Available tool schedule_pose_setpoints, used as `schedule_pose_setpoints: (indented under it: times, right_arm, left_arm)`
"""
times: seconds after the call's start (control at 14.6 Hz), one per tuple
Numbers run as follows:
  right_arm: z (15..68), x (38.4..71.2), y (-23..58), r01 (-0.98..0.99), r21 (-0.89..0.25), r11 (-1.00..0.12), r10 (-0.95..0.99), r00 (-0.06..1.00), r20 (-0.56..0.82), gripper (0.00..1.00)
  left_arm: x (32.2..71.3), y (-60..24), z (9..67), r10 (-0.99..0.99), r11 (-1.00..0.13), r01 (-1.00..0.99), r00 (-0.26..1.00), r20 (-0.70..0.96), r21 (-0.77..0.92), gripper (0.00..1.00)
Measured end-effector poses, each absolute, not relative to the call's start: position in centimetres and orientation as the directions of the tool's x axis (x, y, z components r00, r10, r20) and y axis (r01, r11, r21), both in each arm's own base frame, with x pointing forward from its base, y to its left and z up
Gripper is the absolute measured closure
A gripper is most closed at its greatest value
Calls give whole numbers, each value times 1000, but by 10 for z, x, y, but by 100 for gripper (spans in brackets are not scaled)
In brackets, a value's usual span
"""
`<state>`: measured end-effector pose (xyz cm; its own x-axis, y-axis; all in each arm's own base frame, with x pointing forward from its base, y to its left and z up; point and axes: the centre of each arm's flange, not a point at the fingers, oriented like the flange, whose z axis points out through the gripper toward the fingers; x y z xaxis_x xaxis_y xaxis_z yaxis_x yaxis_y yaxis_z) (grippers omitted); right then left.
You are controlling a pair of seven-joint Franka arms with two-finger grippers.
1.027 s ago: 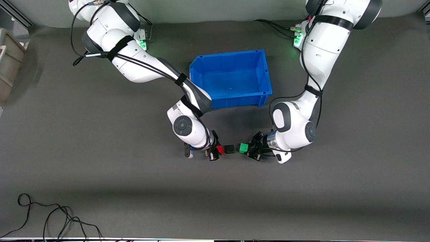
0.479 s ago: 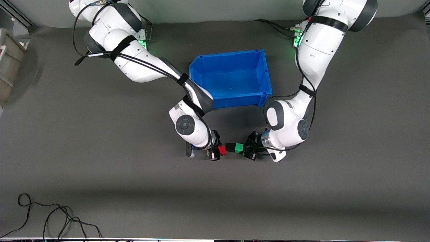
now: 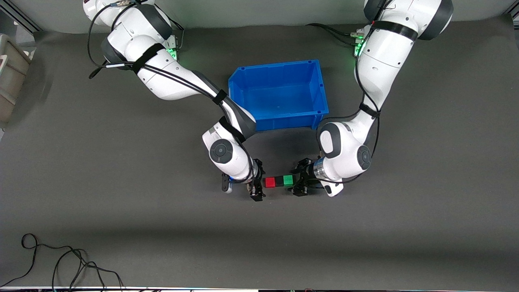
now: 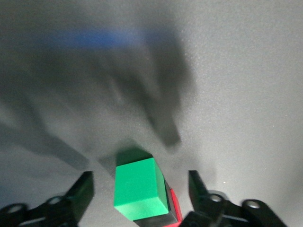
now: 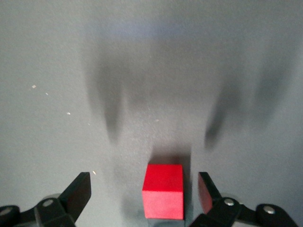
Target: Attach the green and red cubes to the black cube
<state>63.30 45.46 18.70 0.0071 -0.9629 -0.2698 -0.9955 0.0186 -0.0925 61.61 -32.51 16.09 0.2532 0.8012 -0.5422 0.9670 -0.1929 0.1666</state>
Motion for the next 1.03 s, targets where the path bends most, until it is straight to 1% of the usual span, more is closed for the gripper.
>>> schedule_pose_setpoints:
  times: [0.07, 0.27, 0.48, 0.62, 0.75, 0.82, 0.89, 1.03]
  right_arm:
    - [186, 633, 453, -996, -92, 19, -964, 6, -267, 0]
    - [192, 636, 451, -994, -109, 9, -966, 20, -258, 0]
    - [239, 642, 420, -975, -189, -118, -971, 153, -184, 0]
    - [292, 650, 367, -961, -227, -161, -970, 196, -143, 0]
    - [339, 648, 305, -953, -231, -197, -970, 224, -96, 0]
    - [360, 643, 277, -945, -223, -238, -964, 258, -66, 0]
    - [379, 636, 251, -932, -203, -299, -950, 312, -33, 0]
    - [406, 623, 201, -892, -106, -439, -898, 440, 15, 0]
  left_arm:
    - [617, -326, 162, 800, -193, 967, 255, -543, 170, 0]
    - [623, -322, 167, 801, -196, 964, 262, -539, 178, 0]
    - [642, -291, 190, 804, -280, 948, 318, -501, 153, 0]
    - [660, -248, 226, 820, -350, 927, 373, -435, 135, 0]
    - [671, -200, 266, 820, -447, 888, 457, -344, 113, 0]
    - [673, -178, 285, 802, -503, 857, 510, -311, 106, 0]
    - [674, -158, 303, 770, -566, 818, 569, -287, 102, 0]
    - [675, -115, 334, 677, -693, 712, 696, -240, 111, 0]
